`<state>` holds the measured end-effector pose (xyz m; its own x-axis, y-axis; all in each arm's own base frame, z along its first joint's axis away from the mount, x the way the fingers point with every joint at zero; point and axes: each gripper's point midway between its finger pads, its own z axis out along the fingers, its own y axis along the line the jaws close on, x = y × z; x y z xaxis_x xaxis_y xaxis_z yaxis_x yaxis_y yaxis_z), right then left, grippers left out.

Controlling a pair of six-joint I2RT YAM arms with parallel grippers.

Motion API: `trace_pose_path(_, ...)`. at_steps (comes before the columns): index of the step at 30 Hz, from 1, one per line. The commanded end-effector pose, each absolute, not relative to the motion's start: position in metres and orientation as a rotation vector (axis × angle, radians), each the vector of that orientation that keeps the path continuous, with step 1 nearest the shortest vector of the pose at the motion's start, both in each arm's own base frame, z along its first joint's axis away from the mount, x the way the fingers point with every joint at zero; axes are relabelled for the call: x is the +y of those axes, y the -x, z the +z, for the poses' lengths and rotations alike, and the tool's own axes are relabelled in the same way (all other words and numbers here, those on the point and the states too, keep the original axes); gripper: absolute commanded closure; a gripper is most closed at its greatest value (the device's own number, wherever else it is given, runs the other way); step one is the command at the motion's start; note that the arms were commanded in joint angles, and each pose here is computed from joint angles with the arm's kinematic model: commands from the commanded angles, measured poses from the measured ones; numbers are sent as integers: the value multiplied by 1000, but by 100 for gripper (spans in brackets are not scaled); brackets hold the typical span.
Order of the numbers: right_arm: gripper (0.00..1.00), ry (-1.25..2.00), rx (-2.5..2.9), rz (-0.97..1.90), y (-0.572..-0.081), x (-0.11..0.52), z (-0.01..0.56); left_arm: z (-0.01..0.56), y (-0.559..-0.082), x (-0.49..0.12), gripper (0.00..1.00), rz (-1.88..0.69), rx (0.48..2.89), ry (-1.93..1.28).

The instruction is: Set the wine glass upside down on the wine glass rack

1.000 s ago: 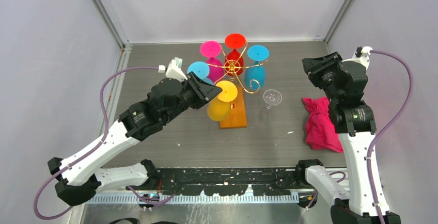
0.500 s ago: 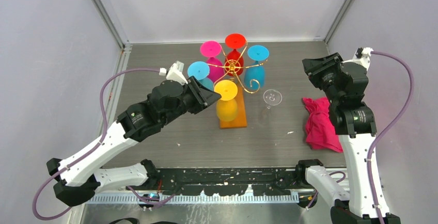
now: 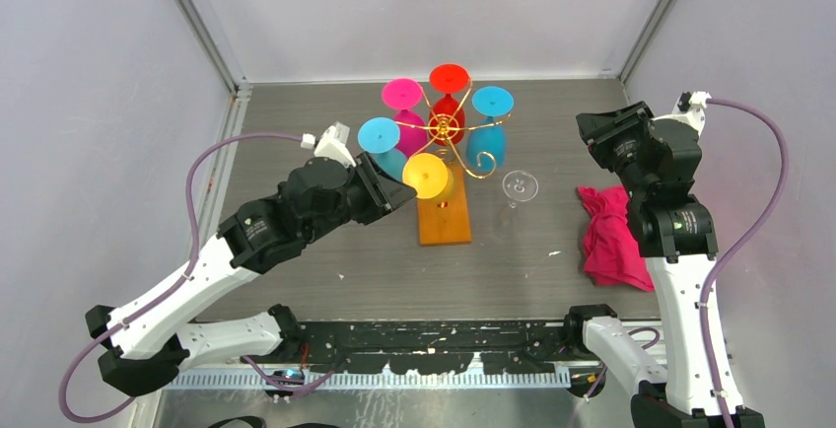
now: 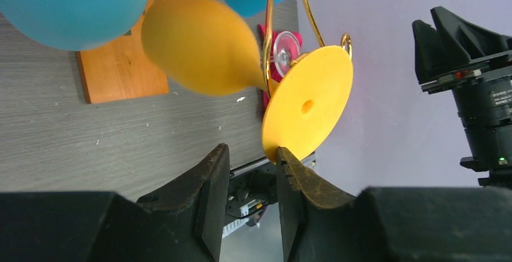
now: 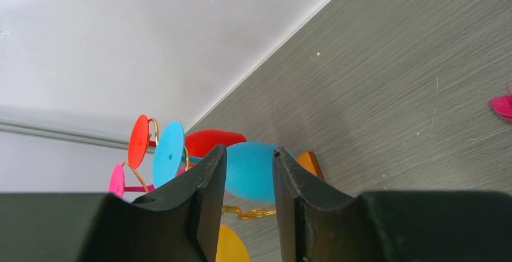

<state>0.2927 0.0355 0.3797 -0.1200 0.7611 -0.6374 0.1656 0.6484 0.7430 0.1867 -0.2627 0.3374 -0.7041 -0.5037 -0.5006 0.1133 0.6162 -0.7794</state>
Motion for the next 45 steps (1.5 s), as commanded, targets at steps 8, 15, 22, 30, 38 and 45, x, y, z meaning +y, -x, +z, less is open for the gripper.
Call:
trace_pose_path(8,60,-759,1600,608,-289,34,391,339,-178,-252,64,-1047,2126,255)
trace_pose_path(15,60,-764,1602,616,-291,35,390,343,-178,-244,64,-1040,2097,270)
trace_pose_path(22,60,-765,1598,617,-291,35,392,352,-178,-242,64,-1046,2073,260)
trace_pose_path(30,60,-767,1620,601,-290,34,383,358,-177,-235,64,-1037,2057,256)
trace_pose_path(38,60,-773,1675,562,-285,32,357,354,-173,-218,64,-1002,2045,273)
trace_pose_path(45,60,-776,1736,539,-276,32,332,351,-168,-199,64,-965,2033,295)
